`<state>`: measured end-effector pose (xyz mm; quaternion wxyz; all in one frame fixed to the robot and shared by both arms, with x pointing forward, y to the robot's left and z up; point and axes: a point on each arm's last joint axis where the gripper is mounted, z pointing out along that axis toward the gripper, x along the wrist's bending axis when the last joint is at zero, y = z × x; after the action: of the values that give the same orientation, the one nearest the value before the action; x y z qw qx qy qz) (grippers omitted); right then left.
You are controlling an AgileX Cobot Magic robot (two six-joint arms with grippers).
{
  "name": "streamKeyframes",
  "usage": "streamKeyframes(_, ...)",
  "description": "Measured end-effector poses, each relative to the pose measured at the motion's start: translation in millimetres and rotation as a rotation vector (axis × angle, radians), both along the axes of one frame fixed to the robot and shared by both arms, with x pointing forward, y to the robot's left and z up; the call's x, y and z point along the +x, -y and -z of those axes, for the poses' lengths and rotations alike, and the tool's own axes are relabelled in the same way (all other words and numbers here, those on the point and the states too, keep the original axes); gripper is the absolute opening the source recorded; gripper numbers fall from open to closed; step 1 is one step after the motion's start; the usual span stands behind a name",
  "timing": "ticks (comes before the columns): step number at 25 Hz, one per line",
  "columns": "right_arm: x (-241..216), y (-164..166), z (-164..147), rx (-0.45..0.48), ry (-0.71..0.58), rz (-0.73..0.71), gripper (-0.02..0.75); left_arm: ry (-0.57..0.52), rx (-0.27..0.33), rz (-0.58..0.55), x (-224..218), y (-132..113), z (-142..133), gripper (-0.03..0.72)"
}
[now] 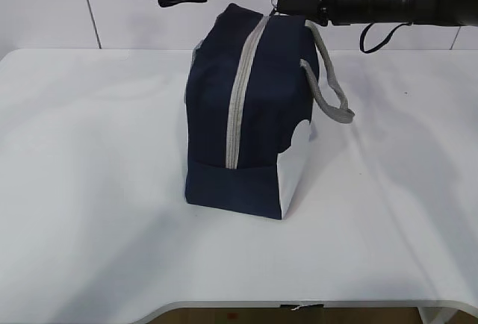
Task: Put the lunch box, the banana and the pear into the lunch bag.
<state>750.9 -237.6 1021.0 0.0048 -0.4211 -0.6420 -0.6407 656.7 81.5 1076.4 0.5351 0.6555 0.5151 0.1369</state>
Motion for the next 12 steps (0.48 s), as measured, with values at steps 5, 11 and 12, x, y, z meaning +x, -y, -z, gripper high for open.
streamKeyframes(5,0.0,0.0,0.0,0.0,0.0,0.0,0.006,-0.045,-0.009,0.009,2.1,3.0,11.2,0.401)
streamKeyframes(11,0.0,0.0,0.0,0.0,0.0,0.0,0.006,-0.053,-0.029,0.004,2.2,3.5,10.4,0.401)
streamKeyframes(12,0.0,0.0,0.0,0.0,0.0,0.0,0.006,-0.055,-0.03,0.004,2.5,3.6,11.2,0.401)
